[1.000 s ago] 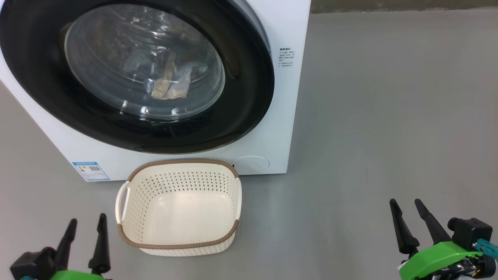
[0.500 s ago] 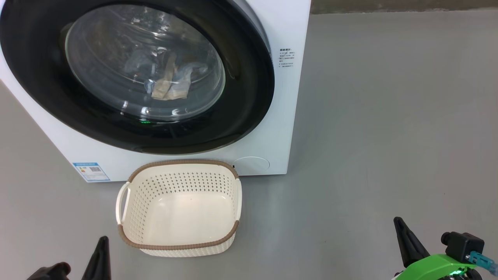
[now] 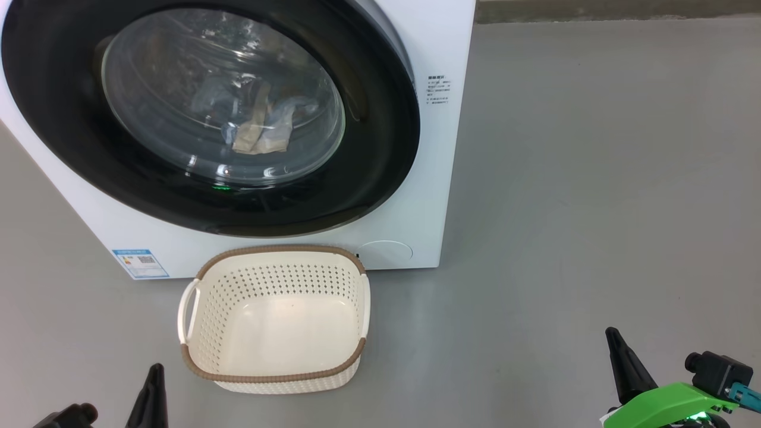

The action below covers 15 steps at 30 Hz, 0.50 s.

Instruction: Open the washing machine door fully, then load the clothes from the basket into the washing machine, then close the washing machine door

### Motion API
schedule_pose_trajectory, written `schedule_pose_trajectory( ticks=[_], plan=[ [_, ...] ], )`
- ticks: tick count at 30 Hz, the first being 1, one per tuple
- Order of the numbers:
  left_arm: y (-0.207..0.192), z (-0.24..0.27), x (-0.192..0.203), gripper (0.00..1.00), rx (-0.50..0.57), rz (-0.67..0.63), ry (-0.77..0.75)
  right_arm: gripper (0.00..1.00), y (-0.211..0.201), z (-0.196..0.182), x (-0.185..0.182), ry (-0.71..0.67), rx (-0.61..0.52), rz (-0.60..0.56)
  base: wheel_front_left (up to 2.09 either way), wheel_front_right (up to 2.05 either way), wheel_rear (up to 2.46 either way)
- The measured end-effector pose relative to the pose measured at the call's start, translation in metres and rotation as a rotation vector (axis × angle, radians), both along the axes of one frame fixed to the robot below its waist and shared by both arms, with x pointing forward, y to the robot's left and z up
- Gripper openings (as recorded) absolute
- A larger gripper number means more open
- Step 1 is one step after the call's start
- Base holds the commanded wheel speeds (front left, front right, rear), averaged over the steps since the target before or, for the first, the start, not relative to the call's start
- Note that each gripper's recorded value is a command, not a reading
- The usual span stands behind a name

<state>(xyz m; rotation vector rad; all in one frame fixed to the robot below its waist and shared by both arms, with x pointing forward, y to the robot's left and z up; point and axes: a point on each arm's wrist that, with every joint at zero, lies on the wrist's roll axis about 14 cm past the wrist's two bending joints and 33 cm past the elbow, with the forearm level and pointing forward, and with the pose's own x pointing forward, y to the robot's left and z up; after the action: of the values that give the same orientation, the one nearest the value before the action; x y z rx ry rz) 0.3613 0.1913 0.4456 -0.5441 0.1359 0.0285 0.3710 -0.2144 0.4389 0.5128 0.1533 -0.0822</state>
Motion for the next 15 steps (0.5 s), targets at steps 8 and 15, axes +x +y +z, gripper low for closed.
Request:
schedule_pose_trajectory(
  ticks=[8, 15],
  plan=[
    [0.0014, 0.0, 0.0001, 0.0, -0.074, 0.022, 0.009, 0.0, -0.0001, 0.0027, 0.0011, -0.004, 0.081, -0.023, 0.0, 0.0, 0.0],
    [0.0022, -0.001, -0.0001, 0.0, -0.142, 0.037, 0.023, 0.0, 0.0001, 0.0048, 0.0019, -0.006, 0.15, -0.038, 0.0, 0.0, 0.0]
  ],
)
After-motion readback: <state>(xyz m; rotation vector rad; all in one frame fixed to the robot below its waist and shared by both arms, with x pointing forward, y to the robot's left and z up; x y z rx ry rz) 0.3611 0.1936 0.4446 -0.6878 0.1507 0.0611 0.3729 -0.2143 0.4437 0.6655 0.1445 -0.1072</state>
